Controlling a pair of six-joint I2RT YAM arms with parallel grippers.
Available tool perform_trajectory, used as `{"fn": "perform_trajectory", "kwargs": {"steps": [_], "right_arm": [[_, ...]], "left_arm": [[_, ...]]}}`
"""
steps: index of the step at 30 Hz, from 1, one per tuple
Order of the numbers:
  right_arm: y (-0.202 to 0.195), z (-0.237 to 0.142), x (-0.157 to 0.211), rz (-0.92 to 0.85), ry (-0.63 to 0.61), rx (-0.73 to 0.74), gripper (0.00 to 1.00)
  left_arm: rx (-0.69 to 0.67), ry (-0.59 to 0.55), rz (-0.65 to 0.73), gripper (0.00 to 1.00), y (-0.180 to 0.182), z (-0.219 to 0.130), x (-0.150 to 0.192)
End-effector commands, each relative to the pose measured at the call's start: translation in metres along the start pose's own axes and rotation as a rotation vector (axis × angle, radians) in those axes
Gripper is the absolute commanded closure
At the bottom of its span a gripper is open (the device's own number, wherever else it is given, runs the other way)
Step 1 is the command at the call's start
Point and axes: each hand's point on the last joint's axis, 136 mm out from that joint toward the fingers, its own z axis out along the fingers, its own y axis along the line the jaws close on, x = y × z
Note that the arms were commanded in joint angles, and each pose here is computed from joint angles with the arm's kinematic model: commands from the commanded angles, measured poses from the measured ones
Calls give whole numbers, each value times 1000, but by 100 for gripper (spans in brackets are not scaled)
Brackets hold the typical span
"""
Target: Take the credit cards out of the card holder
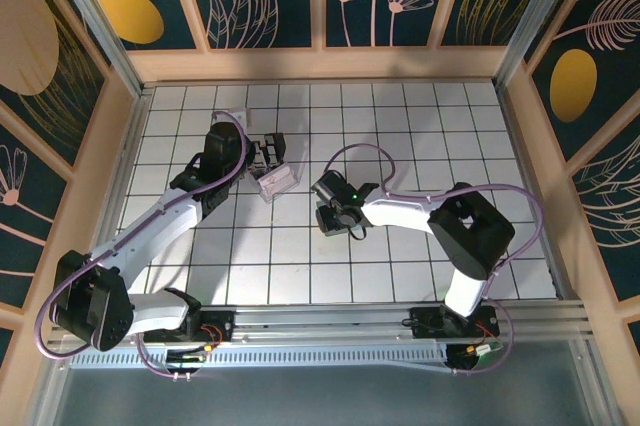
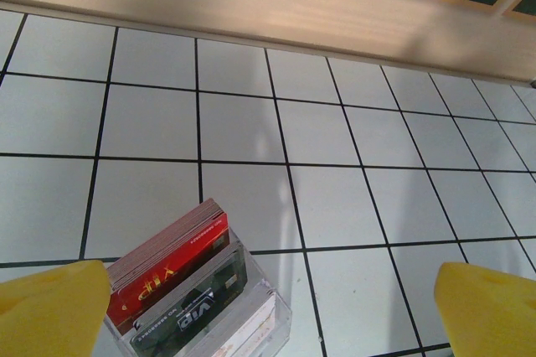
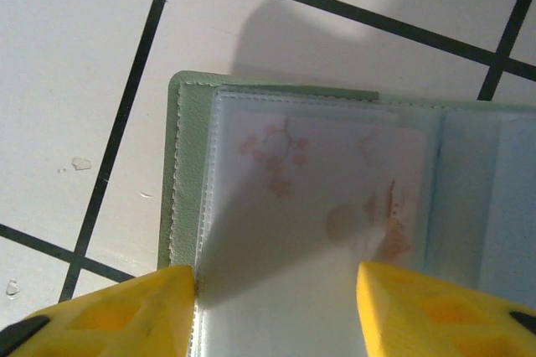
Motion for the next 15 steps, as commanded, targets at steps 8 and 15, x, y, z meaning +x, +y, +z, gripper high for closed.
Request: {"fn": "perform_trajectory", "kwargs": {"steps": [8,15], "right_arm": [[-12,10,18,6,53,70,63],[-8,1,6,9,15,49,69]], "left_arm": [[-19,-12,-6,1,5,-3,-3],[-27,-15,0,1,6,-5,-5]]}}
